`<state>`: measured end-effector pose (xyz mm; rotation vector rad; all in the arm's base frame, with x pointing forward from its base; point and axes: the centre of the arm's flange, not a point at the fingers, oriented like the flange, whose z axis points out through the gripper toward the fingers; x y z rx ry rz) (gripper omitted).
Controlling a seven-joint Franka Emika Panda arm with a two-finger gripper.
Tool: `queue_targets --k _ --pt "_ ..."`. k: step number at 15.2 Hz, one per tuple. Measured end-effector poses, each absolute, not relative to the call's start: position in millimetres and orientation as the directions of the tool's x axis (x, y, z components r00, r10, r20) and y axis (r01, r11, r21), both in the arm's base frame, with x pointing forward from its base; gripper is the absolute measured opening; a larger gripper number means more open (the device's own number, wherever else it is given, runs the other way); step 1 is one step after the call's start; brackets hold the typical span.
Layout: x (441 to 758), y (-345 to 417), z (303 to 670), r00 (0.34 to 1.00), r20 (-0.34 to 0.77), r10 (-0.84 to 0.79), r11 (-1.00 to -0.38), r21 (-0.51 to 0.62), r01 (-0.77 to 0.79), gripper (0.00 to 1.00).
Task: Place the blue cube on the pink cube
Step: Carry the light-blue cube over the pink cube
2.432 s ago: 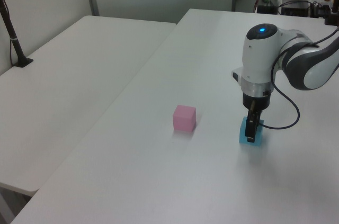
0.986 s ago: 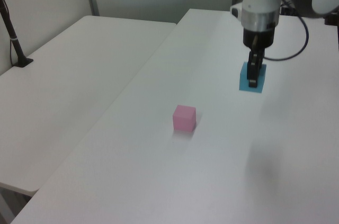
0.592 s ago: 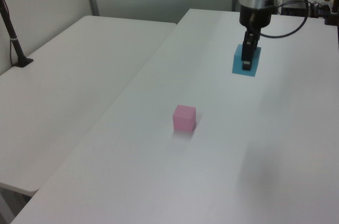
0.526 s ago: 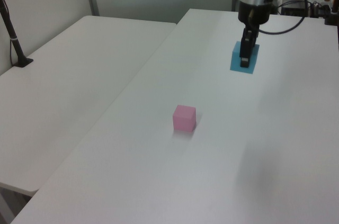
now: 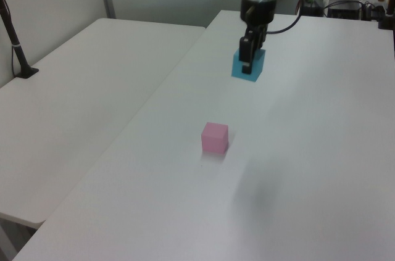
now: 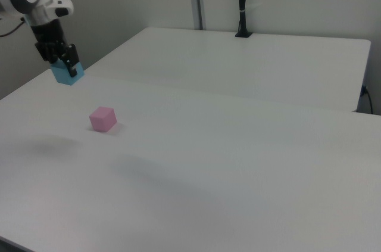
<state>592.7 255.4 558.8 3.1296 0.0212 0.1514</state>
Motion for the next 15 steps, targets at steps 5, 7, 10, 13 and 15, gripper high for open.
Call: queue_targets --k 5,7,10,13,15 --pt "632 272 515 0.997 0.07 0.014 -1.0 0.016 0.013 0.62" --pt "643 277 501 0.997 0.074 0.015 -1.0 0.013 0.014 0.62" --pt "658 283 476 0.996 0.082 0.018 -1.0 0.008 0.018 0.62" --pt "667 285 452 0.996 0.077 0.04 -0.999 0.011 0.039 0.62" --pt "674 282 438 0.997 0.066 0.047 -0.999 0.016 0.046 0.62"
